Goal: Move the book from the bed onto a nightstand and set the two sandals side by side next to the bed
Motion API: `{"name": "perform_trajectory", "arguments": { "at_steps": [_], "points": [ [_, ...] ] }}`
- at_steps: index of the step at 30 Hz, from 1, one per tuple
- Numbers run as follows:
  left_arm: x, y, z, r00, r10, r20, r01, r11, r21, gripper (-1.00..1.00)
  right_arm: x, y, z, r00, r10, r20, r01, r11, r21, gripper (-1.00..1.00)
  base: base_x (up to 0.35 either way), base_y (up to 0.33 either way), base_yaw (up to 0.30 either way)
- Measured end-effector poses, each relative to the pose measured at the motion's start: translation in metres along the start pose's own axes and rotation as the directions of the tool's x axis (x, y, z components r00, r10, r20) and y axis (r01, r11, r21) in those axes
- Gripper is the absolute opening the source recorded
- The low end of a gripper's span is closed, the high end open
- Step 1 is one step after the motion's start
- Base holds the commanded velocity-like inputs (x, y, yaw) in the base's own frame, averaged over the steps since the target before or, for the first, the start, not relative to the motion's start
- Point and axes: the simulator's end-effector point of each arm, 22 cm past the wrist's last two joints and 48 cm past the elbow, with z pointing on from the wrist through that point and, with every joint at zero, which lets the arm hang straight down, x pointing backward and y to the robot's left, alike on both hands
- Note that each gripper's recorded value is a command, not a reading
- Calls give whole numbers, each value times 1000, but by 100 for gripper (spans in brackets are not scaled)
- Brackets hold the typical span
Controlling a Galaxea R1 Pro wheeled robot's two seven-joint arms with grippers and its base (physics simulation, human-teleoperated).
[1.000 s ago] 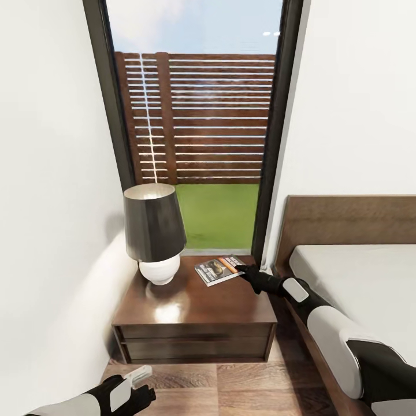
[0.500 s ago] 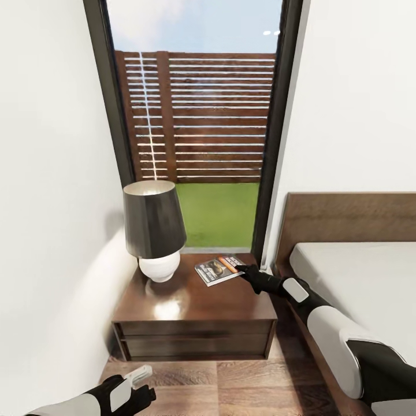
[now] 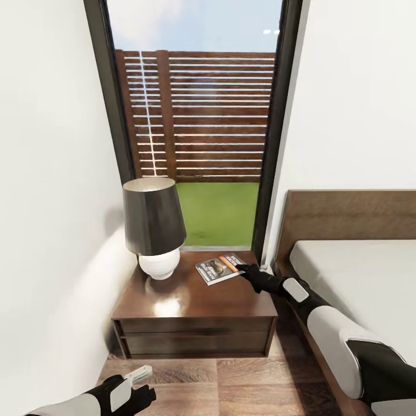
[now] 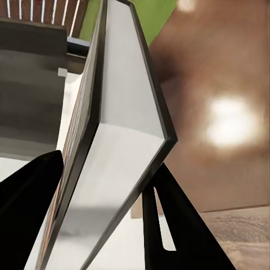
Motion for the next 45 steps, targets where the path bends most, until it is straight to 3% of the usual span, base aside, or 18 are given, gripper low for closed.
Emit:
{"name": "perform_trajectory", "arguments": {
  "at_steps": [27, 45],
  "points": [
    [0, 0, 0, 1000, 0, 0, 0, 1000, 0, 100, -3, -1, 0, 1000, -6, 14, 6, 1000, 2, -100, 2, 0, 0],
    [0, 0, 0, 1000, 0, 2, 0, 1000, -1, 100, -3, 0, 0, 1000, -5, 14, 5, 1000, 1, -100, 118, 0, 0]
  ]
}}
